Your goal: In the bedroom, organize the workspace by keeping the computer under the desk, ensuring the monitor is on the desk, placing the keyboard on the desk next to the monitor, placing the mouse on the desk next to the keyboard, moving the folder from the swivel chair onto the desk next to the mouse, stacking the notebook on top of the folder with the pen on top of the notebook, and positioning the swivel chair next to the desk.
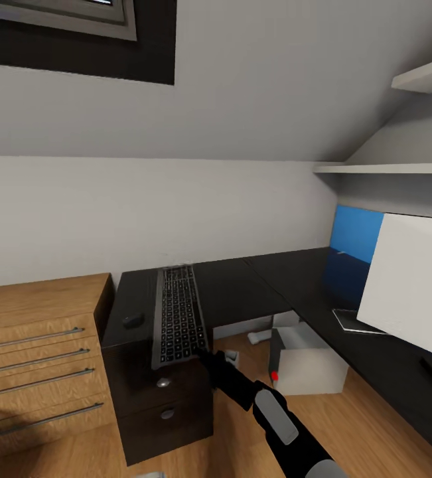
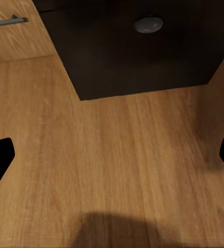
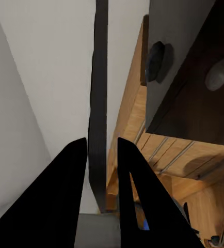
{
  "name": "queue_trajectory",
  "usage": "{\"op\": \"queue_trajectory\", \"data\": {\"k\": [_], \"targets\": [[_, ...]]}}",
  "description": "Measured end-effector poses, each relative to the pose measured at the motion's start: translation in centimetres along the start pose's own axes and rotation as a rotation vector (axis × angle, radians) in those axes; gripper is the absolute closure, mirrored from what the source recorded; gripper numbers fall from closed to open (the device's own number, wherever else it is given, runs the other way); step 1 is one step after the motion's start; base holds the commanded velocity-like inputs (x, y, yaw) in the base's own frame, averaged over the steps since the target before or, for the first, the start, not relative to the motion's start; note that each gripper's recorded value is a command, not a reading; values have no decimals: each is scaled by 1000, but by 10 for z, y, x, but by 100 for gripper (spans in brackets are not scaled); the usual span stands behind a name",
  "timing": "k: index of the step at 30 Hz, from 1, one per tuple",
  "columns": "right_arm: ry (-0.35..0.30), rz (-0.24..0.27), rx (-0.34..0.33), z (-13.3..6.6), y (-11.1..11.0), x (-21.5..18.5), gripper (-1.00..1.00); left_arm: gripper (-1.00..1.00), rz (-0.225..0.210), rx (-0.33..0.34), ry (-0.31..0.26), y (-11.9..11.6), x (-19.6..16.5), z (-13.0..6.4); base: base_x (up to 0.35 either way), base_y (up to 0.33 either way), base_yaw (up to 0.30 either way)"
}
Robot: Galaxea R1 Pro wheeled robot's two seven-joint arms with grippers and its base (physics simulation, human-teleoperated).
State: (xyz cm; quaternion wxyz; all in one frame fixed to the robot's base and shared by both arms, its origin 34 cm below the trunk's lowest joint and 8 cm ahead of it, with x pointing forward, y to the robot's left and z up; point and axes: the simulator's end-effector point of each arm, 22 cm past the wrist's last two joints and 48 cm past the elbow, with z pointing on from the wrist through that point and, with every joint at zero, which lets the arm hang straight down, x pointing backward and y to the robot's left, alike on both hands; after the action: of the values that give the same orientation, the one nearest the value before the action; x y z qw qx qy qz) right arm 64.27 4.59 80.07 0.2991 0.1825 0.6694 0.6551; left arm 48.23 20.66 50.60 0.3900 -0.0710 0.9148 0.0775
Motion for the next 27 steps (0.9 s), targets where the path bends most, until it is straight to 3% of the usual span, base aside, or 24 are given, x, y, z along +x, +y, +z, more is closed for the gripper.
{"op": "queue_trajectory", "data": {"k": [4,12,27], "targets": [[-20,16,38,-2,-9,-8,100,-100,-4,0,-6,0,-1,0,0,0,0],[-25,20,49,-3,-11,-10,100,-100,-5,-1,-8,0,-2,0,11,3,0],[-23,22,83,-3,-18,-9,100,-100,-6,-2,-8,1,-2,0,227,103,0]]}}
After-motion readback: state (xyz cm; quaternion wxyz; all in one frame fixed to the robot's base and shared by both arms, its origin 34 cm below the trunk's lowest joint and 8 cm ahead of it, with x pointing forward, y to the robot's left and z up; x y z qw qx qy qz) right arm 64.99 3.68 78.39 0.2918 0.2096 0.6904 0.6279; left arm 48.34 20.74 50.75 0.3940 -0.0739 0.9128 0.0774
